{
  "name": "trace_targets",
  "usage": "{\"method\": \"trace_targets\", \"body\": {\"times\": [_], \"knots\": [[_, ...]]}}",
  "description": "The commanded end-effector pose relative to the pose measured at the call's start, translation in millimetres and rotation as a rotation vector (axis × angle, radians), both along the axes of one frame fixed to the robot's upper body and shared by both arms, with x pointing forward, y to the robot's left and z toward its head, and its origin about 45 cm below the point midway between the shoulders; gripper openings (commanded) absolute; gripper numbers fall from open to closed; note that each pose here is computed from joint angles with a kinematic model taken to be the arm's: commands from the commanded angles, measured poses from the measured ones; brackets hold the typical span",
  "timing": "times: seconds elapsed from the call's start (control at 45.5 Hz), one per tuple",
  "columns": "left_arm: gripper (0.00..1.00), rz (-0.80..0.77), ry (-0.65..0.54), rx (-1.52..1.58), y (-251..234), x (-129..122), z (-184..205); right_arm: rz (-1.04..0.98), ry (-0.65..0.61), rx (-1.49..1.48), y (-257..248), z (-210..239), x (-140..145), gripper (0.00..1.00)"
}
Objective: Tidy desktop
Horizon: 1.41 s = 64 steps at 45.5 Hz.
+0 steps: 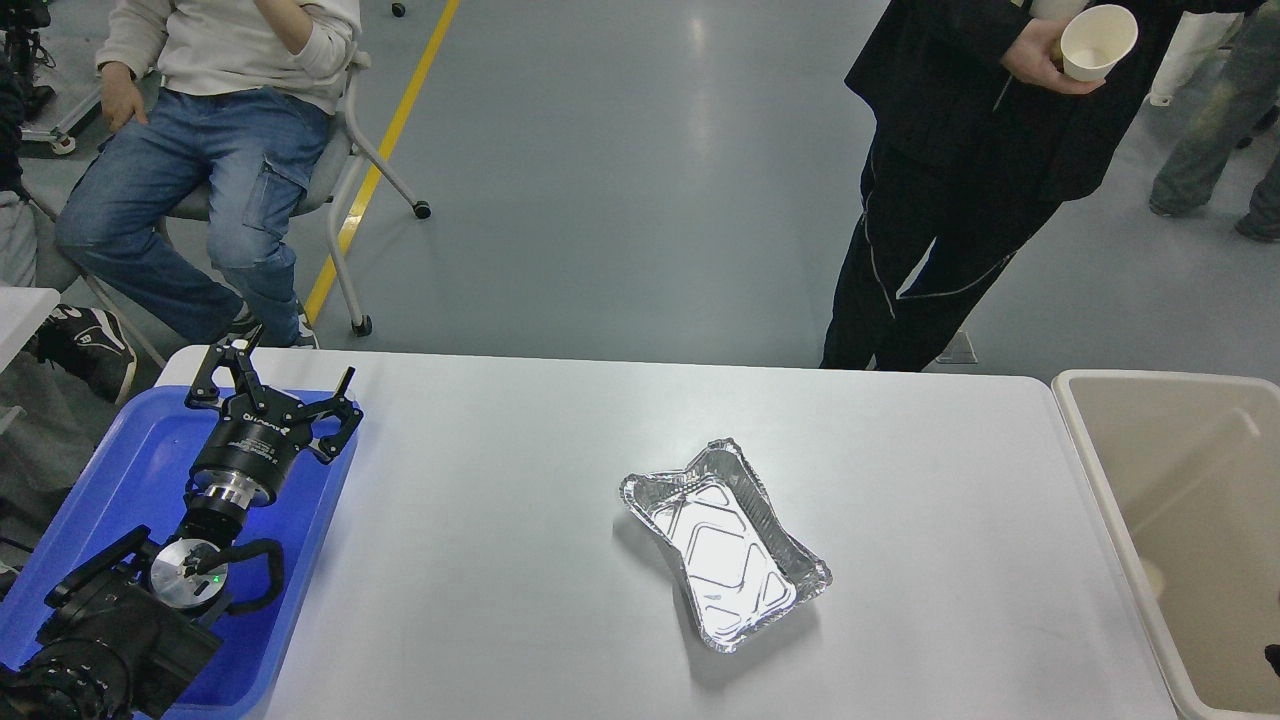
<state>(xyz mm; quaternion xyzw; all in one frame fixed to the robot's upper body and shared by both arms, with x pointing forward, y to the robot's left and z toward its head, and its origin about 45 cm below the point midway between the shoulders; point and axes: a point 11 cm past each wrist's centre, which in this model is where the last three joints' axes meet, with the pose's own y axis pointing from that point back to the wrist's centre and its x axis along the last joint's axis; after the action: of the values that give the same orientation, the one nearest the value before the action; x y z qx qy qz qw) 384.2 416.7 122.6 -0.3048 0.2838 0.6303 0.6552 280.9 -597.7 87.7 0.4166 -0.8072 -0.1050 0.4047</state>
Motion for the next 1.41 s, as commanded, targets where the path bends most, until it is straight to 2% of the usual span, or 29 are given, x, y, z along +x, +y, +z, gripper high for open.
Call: {"method": "trace_targets", "body": {"times": [0.0,0.439,0.659,0.747,0.9,0.944,1.252,1.383], "knots": [[1.00,0.000,0.001,0.000,0.2,-0.6,-0.6,-0.002,-0.003,-0.005,-0.9,1.6,0.8,0.98],[1.00,0.006,0.002,0.000,1.8,-1.4,-0.9,-0.007,-0.042,-0.008,-4.8,14.2,10.5,0.99],[1.00,0.006,0.002,0.000,1.8,-1.4,-0.9,-0.059,-0.115,0.023,-16.5,29.0,12.8,0.99],[1.00,0.005,0.000,0.000,1.7,-0.9,-0.3,-0.089,-0.213,0.129,-10.9,32.5,23.1,0.99],[1.00,0.005,0.000,0.000,1.7,-0.9,-0.3,-0.159,-0.563,0.455,9.6,60.3,58.7,1.00],[1.00,0.005,0.000,0.000,1.7,-0.9,-0.3,-0.173,-0.633,0.526,15.2,63.2,60.5,1.00],[1.00,0.007,0.001,-0.001,1.9,-1.4,-0.8,-0.053,-0.755,0.716,69.6,78.9,86.9,1.00],[1.00,0.007,0.001,-0.001,1.9,-1.4,-0.8,-0.015,-0.881,0.858,97.8,82.0,91.7,1.00]]}}
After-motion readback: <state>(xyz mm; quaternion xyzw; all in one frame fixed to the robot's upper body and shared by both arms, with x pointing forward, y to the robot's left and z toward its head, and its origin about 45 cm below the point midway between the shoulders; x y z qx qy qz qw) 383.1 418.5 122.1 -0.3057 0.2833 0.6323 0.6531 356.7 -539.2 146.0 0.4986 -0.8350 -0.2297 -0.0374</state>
